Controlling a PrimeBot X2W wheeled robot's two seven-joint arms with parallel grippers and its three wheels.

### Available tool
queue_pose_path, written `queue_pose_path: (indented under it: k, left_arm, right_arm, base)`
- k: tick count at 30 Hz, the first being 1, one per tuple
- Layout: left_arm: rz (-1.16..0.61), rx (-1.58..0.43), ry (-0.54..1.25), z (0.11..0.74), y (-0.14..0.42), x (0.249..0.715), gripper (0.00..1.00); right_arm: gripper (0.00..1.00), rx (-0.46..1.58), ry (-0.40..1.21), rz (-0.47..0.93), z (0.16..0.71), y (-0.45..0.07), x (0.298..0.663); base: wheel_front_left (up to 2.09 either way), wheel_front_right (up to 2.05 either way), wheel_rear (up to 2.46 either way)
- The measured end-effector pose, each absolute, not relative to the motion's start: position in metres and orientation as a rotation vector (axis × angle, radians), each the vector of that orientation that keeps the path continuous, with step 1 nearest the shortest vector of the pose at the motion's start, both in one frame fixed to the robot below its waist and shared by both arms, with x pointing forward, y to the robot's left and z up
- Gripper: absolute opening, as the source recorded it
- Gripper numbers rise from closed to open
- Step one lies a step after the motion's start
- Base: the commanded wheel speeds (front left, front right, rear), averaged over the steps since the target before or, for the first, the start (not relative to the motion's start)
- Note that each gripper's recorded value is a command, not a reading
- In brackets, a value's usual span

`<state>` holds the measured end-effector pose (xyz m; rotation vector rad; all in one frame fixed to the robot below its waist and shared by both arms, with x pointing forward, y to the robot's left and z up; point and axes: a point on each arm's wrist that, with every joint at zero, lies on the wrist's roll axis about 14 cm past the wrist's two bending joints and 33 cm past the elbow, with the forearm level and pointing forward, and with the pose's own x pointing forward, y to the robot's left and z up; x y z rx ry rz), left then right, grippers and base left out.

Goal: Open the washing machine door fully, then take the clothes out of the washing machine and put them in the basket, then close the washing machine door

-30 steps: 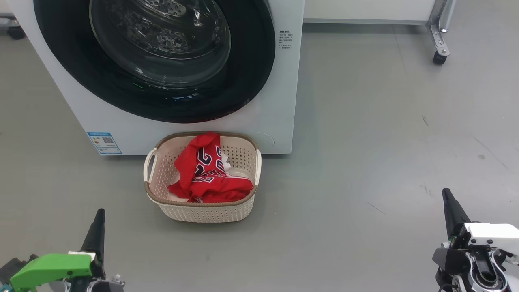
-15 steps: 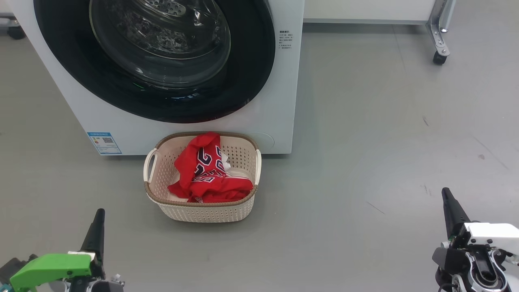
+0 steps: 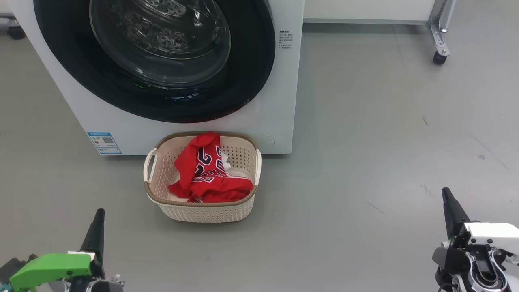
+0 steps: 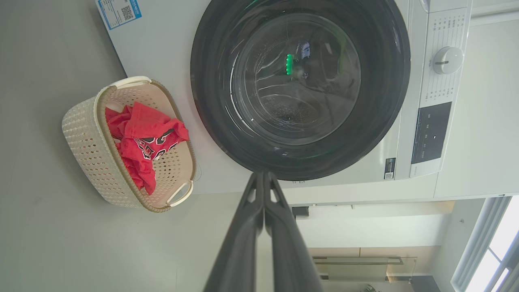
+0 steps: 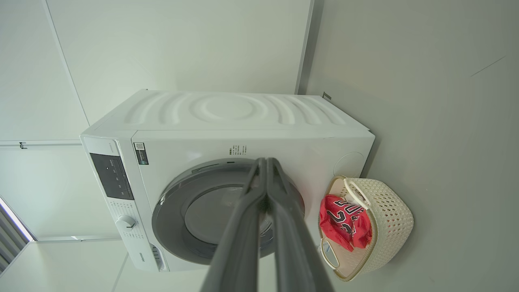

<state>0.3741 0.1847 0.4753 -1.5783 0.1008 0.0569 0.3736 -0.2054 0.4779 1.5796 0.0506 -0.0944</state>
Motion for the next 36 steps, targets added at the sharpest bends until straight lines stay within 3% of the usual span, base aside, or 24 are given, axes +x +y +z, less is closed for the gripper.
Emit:
queue_pose_path:
  k: [36]
  left_arm:
    - [0.057, -1.578, 0.1, 0.4756, 0.185, 0.3742, 0.0]
  right_arm:
    - [0.0, 1.58, 0.05, -0.095, 0.4779, -0.2056, 0.3737]
  base:
    - [0.0, 0.0, 0.0]
